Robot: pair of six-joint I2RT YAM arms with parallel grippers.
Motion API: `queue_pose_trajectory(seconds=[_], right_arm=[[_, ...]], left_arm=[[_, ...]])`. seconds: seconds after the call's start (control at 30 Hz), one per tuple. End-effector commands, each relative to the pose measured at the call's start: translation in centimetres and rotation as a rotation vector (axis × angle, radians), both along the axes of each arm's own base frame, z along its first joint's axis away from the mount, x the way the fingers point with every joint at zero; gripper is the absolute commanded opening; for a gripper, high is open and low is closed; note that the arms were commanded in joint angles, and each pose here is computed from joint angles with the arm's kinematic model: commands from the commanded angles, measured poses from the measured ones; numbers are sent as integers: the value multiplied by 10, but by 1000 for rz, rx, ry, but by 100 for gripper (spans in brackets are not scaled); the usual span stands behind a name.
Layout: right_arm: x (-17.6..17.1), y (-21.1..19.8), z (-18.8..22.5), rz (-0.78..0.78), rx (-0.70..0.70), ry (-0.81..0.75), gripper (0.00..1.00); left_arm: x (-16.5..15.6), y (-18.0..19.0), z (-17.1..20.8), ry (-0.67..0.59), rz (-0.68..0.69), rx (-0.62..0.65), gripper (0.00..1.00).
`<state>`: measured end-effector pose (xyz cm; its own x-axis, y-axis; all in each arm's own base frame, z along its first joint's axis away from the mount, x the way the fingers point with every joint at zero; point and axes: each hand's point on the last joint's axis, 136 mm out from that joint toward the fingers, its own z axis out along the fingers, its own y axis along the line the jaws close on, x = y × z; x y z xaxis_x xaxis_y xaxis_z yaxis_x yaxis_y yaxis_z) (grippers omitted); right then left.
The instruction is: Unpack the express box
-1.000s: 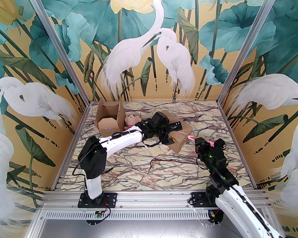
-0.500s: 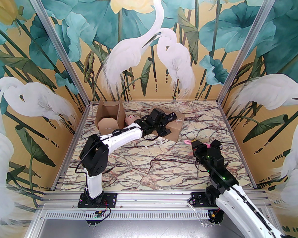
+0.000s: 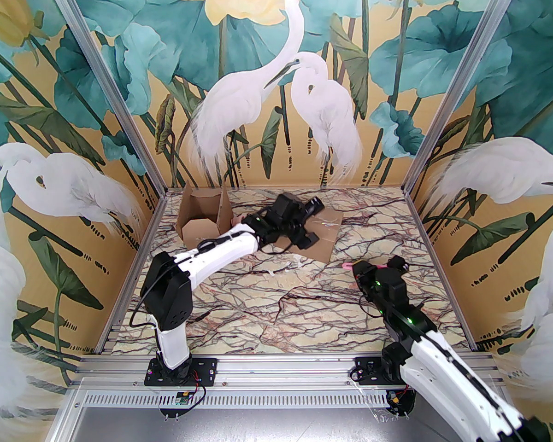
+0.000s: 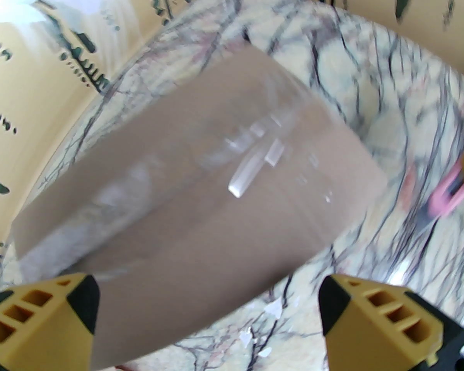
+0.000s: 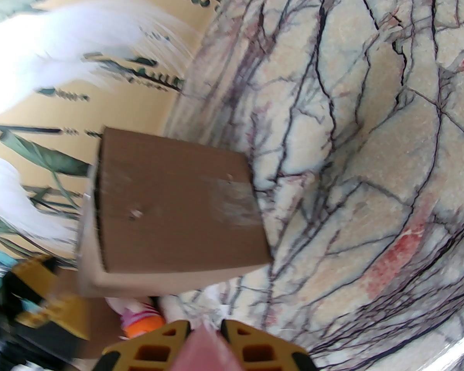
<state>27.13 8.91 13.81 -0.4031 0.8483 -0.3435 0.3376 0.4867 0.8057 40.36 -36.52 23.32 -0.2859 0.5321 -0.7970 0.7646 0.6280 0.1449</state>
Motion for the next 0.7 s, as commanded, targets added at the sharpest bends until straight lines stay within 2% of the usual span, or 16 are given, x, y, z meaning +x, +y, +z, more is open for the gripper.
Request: queue_pose_trajectory(seconds=[0.0, 0.1, 0.27, 0.37, 0.5, 0.67], right_arm=[[18, 19, 27, 83, -75, -75, 0], [28, 30, 24, 102, -94, -84, 0], [44, 54, 22, 166, -115, -77, 0], [56, 65, 20, 187, -106, -83, 0], [68, 75, 17, 209, -123, -80, 0], [75, 70, 14, 207, -202, -58, 0]], left_arm=[[5, 22, 35, 115, 91, -168, 99], [24, 48, 31, 189, 198, -206, 100], [47, 88, 4, 402, 373, -342, 100], [49, 92, -18, 484, 392, -381, 99], [43, 80, -32, 542, 343, -434, 99], [34, 68, -42, 607, 293, -474, 98]])
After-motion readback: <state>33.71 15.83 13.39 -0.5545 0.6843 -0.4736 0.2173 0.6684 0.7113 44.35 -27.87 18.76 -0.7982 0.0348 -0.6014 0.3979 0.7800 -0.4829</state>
